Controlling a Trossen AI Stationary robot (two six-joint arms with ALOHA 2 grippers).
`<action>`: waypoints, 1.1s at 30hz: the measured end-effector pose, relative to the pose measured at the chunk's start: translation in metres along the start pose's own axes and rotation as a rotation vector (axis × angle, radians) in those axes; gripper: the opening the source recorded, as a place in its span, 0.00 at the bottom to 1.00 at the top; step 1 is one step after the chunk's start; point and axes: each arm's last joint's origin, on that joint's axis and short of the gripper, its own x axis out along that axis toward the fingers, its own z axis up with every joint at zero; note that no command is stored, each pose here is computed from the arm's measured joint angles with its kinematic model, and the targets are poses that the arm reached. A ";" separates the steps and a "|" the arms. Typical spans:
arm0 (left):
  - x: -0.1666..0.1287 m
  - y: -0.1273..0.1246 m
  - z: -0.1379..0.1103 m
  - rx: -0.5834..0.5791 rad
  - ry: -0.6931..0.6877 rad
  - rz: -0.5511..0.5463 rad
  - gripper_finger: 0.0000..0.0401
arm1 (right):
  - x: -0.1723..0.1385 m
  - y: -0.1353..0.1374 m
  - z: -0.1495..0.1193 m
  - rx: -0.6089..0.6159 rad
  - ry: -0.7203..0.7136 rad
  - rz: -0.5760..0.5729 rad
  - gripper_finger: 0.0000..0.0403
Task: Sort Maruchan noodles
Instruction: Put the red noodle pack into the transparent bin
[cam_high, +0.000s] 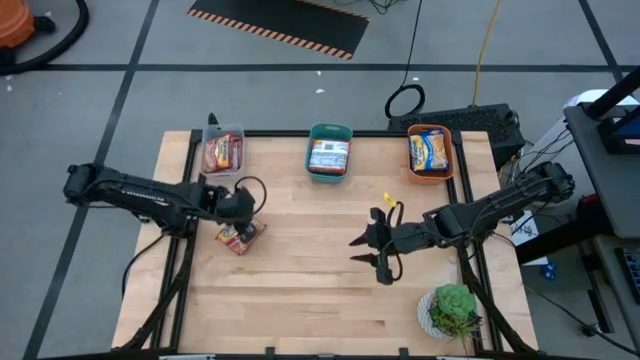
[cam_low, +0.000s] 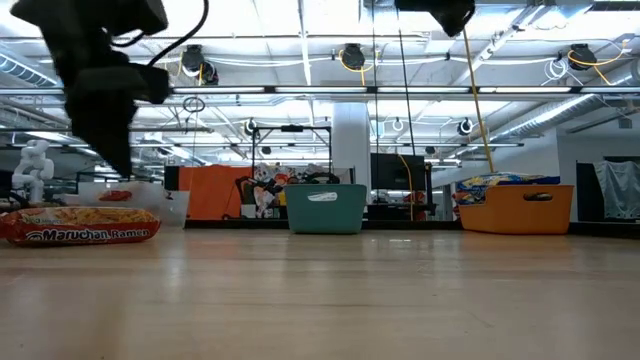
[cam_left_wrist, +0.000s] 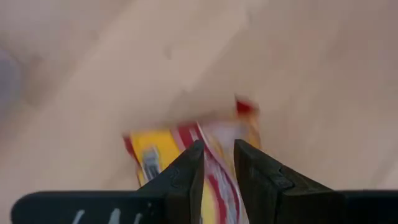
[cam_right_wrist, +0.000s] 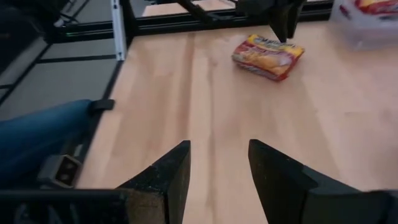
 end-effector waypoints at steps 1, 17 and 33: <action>-0.002 -0.002 -0.005 0.021 0.031 -0.012 0.23 | -0.001 0.003 -0.001 0.008 0.004 0.009 0.39; -0.021 -0.027 -0.068 0.029 0.200 0.024 0.23 | -0.011 0.040 -0.014 0.039 0.032 0.123 0.39; -0.011 -0.021 -0.085 0.085 0.200 0.161 0.24 | -0.013 0.043 -0.016 0.032 0.017 0.094 0.39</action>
